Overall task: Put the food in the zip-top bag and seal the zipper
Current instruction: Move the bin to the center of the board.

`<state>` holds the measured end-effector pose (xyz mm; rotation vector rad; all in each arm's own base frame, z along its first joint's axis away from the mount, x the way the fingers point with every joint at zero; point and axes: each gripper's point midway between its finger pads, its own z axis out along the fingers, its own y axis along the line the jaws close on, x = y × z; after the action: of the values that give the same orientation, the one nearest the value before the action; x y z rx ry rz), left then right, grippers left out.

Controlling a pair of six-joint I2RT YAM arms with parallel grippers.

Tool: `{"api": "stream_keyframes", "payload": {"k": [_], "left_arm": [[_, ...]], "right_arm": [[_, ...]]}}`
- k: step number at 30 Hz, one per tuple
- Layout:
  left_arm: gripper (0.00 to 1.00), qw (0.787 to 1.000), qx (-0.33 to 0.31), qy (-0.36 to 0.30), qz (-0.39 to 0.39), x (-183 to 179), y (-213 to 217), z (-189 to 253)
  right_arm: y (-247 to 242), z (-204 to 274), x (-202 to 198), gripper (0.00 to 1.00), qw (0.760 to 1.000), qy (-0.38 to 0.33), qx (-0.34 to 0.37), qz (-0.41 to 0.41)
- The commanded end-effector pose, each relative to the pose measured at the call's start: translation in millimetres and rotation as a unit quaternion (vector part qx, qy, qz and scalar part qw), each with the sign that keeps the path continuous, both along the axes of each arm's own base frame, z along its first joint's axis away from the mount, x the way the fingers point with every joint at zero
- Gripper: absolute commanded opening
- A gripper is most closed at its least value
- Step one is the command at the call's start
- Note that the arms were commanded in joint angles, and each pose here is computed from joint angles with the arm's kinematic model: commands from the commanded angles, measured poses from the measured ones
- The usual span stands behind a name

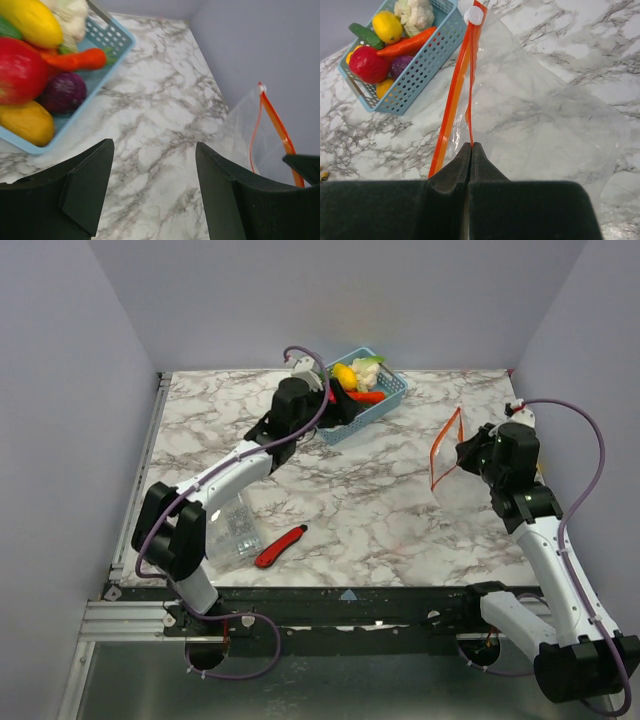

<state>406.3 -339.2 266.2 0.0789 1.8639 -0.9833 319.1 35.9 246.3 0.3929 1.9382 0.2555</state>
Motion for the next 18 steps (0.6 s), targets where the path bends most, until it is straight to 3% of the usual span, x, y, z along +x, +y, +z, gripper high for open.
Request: {"api": "stream_keyframes", "payload": {"k": [1,8,18], "left_arm": [[0.68,0.996,-0.029,-0.011,0.084,58.0,41.9,18.6],[0.65,0.973,-0.135,0.037,0.185,144.9,79.3,19.5],[0.65,0.933,-0.248,0.054,0.254,230.9,83.4,6.3]], "right_arm": [[4.2,17.4,7.0,0.00,1.000,-0.016,0.005,0.011],[4.0,18.8,17.4,0.00,1.000,-0.004,0.005,0.004],[-5.2,11.1,32.9,0.00,0.999,0.022,-0.020,-0.017]]}}
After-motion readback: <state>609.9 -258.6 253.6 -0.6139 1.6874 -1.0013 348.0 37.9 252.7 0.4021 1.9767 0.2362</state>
